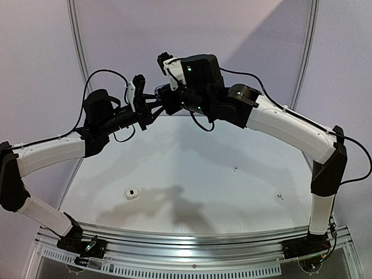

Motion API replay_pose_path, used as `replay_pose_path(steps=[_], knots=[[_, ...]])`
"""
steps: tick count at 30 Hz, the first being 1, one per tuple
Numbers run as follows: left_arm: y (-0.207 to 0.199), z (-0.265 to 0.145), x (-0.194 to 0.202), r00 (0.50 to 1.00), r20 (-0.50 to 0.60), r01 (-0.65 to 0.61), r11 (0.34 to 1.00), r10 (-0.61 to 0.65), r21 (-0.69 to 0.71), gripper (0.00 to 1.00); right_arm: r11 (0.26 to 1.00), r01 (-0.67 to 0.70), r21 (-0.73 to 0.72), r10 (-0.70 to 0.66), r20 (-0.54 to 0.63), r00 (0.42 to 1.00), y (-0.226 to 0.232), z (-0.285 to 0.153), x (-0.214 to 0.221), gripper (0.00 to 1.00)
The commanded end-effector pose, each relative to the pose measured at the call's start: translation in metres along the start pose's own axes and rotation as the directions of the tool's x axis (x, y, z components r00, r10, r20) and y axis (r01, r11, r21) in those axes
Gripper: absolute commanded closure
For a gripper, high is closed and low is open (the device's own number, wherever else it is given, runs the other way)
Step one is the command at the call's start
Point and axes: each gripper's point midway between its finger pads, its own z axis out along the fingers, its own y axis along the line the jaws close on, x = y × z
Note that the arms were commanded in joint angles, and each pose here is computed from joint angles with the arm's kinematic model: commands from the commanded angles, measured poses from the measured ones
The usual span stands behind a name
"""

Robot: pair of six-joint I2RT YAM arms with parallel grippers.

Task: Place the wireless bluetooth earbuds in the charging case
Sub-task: Insert the left earbud into the left side groove of the charging case.

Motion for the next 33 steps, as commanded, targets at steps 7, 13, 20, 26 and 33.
replay_pose_path(steps=[7,13,20,26,33], knots=[[-0.001,0.001,-0.017,0.998,0.055,-0.018,1.0,0.018,0.005,1.0,0.998,0.058,0.04,-0.054,-0.091,0.994,-0.004,0.003,0.035,1.0],[0.001,0.001,-0.019,0.998,0.062,-0.012,1.0,0.012,-0.001,1.0,0.996,0.078,0.037,-0.074,-0.105,0.992,-0.003,0.003,0.039,1.0],[0.005,-0.001,-0.019,0.998,0.06,-0.01,1.0,0.011,-0.01,1.0,0.994,0.107,0.036,-0.102,-0.111,0.989,-0.006,-0.002,0.039,1.0],[0.005,-0.001,-0.02,0.998,0.065,-0.014,1.0,0.015,-0.008,1.0,0.991,0.129,0.042,-0.124,-0.107,0.986,-0.007,-0.001,0.038,1.0],[0.004,-0.001,-0.023,0.998,0.069,-0.01,1.0,0.01,0.003,1.0,0.989,0.148,0.011,-0.145,-0.116,0.983,0.0,0.005,0.045,1.0]])
